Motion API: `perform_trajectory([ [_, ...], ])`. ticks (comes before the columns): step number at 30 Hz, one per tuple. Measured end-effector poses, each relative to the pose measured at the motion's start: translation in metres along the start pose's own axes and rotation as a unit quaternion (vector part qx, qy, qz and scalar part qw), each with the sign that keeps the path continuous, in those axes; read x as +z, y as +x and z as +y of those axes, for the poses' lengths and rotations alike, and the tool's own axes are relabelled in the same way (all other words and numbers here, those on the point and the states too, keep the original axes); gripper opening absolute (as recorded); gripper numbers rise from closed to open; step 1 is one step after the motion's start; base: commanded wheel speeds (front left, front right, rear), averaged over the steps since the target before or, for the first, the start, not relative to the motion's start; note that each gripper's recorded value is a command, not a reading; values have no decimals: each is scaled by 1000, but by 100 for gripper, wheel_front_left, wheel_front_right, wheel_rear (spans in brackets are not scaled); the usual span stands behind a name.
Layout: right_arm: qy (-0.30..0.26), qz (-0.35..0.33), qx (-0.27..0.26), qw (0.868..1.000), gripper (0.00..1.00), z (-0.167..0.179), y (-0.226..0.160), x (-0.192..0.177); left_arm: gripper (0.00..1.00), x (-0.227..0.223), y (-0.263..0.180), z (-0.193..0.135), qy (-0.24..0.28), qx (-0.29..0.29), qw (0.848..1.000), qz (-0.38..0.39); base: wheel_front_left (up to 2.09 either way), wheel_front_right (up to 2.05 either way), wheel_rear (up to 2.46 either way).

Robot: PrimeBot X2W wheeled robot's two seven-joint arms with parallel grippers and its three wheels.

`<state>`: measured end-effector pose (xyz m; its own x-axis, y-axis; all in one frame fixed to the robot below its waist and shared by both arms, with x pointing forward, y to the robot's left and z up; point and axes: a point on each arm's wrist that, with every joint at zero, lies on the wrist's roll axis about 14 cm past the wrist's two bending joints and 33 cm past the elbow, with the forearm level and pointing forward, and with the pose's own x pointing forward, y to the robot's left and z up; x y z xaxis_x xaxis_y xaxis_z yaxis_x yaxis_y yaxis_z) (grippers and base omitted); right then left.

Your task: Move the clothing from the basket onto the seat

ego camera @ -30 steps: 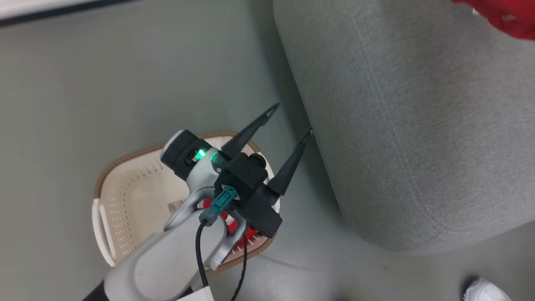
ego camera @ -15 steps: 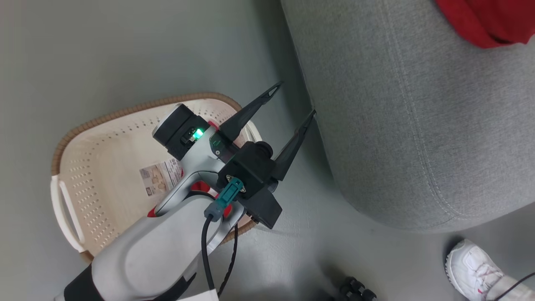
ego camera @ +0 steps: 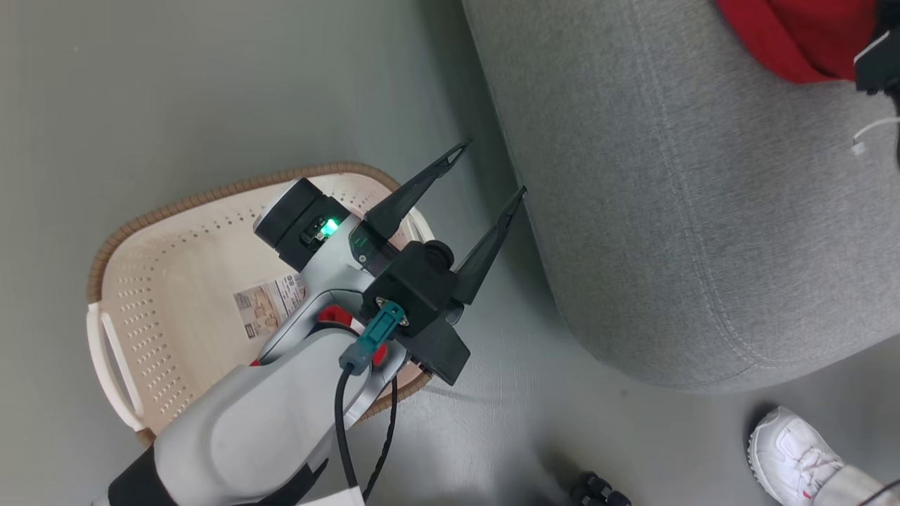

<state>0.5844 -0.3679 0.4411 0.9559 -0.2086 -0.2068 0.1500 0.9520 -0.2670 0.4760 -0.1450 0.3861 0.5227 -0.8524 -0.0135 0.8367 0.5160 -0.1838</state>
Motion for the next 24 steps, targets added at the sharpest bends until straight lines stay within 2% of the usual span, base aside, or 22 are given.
perform_trajectory([
  [10, -6, -19, 31, 999, 100, 11, -34, 14, 100, 33, -7, 2, 7, 30, 999, -25, 0, 0, 0],
  [24, 45, -78, 80, 993, 100, 57, -82, 50, 100, 63, -63, 40, -3, 155, 988, -19, 0, 0, 0],
])
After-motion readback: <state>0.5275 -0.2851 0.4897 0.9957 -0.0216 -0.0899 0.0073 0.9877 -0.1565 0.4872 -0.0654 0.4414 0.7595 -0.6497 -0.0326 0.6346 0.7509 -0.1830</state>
